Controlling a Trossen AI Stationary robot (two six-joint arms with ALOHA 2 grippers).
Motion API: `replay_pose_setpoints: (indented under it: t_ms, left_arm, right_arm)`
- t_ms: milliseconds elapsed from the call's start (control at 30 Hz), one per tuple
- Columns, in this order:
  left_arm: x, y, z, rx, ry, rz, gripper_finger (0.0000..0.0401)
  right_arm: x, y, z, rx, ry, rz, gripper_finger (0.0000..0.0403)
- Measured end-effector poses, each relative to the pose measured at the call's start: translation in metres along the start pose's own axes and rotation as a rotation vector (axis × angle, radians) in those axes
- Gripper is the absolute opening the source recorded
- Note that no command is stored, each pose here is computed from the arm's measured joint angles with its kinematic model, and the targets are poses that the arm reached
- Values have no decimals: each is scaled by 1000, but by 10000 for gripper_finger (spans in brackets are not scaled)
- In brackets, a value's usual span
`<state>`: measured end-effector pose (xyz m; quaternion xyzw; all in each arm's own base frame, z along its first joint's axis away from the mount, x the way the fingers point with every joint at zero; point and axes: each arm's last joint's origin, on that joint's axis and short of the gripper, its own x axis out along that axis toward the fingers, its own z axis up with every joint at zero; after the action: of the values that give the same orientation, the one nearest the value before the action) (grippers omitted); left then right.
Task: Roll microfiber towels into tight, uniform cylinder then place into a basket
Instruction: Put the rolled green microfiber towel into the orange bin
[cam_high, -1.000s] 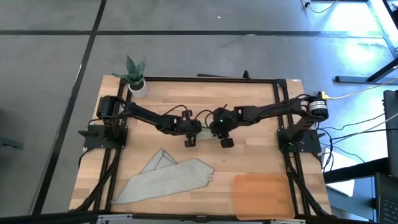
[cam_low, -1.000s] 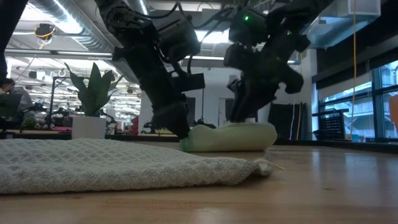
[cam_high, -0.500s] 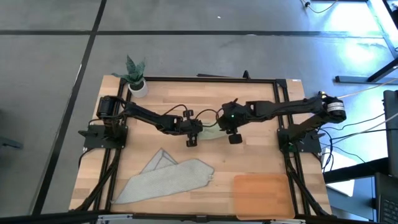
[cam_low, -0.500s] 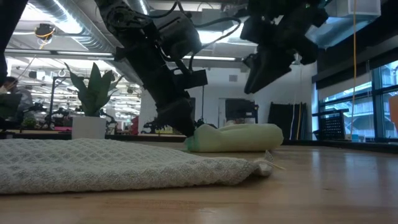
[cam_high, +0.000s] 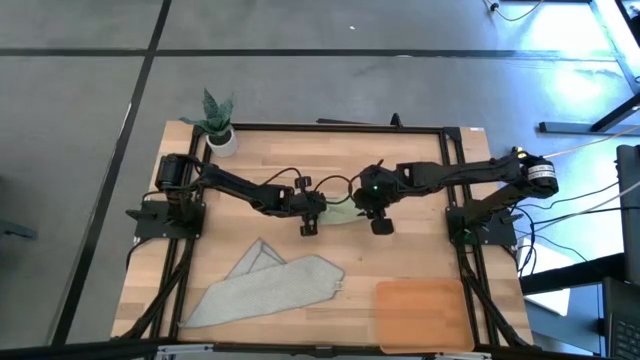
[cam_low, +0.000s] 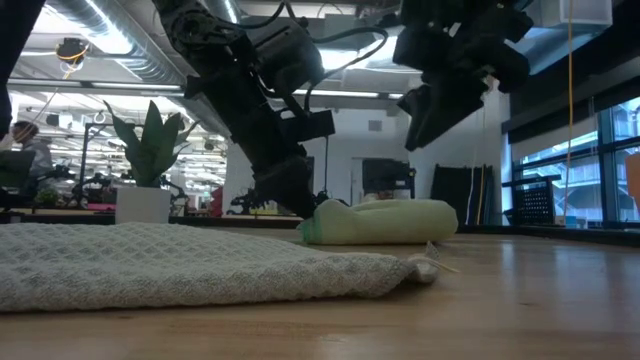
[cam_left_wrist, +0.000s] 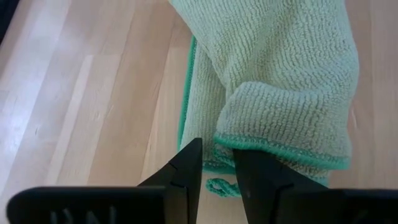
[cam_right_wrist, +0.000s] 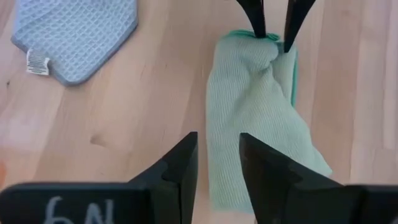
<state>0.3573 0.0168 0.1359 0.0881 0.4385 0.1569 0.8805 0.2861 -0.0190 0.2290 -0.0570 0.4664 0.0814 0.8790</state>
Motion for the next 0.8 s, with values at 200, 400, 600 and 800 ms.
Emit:
replay_pose_setpoints:
  t_ms: [200, 400, 600, 800]
  left_arm:
    - [0, 0, 0, -1, -2, 0, 85]
    - [0, 0, 0, -1, -3, 0, 86]
    - [0, 0, 0, 0, -3, 0, 86]
    - [0, 0, 1, -1, -5, 0, 86]
  right_arm:
    - [0, -1, 2, 15, -23, -5, 120]
    - [0, -2, 6, 22, -66, -15, 125]
    - [1, -2, 8, 18, -80, -18, 204]
    - [10, -4, 10, -35, -87, -23, 351]
